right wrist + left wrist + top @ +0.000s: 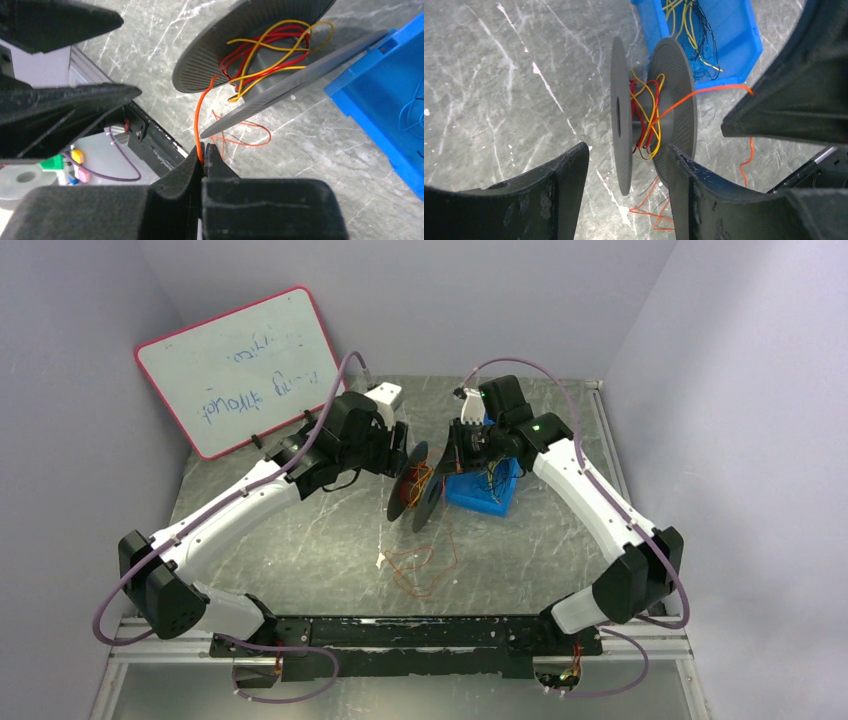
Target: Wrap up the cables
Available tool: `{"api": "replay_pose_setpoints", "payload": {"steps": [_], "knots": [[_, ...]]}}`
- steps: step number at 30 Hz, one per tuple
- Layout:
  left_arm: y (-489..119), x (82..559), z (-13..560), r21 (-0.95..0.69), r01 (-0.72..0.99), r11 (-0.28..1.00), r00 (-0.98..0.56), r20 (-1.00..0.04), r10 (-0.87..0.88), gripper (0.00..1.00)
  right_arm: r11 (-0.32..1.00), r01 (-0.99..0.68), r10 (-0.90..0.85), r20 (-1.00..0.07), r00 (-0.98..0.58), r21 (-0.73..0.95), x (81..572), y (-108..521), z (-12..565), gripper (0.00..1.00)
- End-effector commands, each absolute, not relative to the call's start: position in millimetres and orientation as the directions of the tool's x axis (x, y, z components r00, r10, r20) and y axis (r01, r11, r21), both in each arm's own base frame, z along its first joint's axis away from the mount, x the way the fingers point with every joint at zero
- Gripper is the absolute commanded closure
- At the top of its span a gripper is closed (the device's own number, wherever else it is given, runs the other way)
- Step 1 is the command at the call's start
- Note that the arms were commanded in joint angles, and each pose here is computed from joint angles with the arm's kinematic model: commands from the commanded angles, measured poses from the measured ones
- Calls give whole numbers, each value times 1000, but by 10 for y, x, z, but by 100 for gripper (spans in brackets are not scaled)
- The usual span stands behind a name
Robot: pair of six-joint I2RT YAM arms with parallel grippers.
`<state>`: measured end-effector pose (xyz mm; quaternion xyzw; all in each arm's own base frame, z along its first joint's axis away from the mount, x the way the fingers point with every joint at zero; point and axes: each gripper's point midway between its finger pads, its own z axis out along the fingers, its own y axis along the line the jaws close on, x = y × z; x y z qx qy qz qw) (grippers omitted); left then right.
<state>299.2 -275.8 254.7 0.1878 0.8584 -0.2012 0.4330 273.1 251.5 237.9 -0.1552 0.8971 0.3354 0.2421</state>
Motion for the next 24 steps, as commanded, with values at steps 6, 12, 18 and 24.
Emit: {"api": "replay_pose_setpoints", "payload": {"steps": [6, 12, 18, 24], "knots": [[-3032, 2872, 2392, -194, 564, 802, -541, -821, 181, 38, 618, -367, -101, -394, -914, 695, 2673, 2508, 2431, 100], [-3042, 2895, 2360, -188, 565, 803, -534, -826, 182, 38, 578, -328, -87, -344, -935, 747, 2688, 2555, 2461, 100], [-3086, 2956, 2290, -181, 560, 809, -530, -828, 182, 38, 555, -266, -84, -265, -961, 788, 2689, 2627, 2373, 100], [-3134, 2979, 2212, -168, 570, 804, -526, -826, 200, 39, 538, -220, -98, -198, -975, 814, 2678, 2666, 2314, 100]]}}
